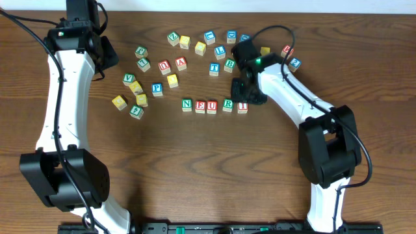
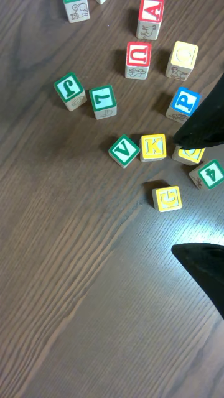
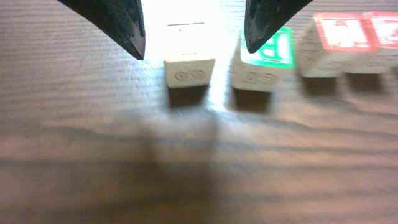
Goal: Spell out NEURIPS
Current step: 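Lower the I block beside the R block and open the right gripper, then raise the right gripper toward the blocks at top center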
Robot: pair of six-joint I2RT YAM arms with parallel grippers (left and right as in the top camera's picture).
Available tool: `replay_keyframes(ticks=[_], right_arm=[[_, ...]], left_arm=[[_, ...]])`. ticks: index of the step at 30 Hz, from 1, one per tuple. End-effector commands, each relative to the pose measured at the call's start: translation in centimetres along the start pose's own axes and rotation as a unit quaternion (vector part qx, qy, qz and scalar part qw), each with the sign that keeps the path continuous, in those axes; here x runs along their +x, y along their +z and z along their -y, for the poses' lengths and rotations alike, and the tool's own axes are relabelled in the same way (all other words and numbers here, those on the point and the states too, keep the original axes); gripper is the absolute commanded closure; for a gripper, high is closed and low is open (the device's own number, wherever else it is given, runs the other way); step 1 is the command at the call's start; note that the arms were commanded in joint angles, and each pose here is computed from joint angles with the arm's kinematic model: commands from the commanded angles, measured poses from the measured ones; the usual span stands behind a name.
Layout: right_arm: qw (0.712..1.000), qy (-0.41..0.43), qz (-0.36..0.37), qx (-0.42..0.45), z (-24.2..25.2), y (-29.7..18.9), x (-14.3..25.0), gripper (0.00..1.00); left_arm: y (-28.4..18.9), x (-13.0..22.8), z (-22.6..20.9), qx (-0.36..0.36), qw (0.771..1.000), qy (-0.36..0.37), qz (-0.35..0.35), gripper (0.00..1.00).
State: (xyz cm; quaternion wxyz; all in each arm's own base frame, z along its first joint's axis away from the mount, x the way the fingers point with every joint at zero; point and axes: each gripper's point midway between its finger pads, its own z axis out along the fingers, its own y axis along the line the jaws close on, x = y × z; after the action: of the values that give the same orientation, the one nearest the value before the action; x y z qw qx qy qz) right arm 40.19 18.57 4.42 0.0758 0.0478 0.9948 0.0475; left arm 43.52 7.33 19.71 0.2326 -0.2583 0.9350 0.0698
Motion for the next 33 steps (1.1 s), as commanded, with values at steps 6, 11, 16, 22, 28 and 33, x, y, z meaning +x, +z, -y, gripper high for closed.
replay_keyframes(ticks=[6, 11, 16, 22, 28, 33], right_arm=[[0.997, -0.033, 0.068, -0.027, -1.9, -6.2, -4.3, 0.44], [0.986, -0.068, 0.116, -0.103, -6.6, -8.1, -6.0, 0.39], [0.971, -0.107, 0.161, -0.143, -11.7, -9.1, -5.9, 0.37], [0.957, -0.134, 0.205, -0.157, -15.9, -10.2, -5.0, 0.36], [0.955, -0.139, 0.214, -0.155, -16.8, -10.4, -4.6, 0.36], [0.955, -0.139, 0.212, -0.153, -16.7, -10.3, -4.5, 0.35]], left_arm=[[0.6, 0.4, -0.2, -0.01, 1.0, -0.002, -0.007, 0.51], [0.6, 0.4, -0.2, -0.01, 1.0, -0.002, -0.007, 0.52], [0.6, 0.4, -0.2, -0.01, 1.0, -0.002, -0.007, 0.52], [0.6, 0.4, -0.3, -0.01, 1.0, -0.002, -0.007, 0.52], [0.6, 0.4, -0.2, -0.009, 1.0, -0.001, -0.008, 0.52], [0.6, 0.5, -0.1, -0.005, 1.0, -0.002, -0.01, 0.51]])
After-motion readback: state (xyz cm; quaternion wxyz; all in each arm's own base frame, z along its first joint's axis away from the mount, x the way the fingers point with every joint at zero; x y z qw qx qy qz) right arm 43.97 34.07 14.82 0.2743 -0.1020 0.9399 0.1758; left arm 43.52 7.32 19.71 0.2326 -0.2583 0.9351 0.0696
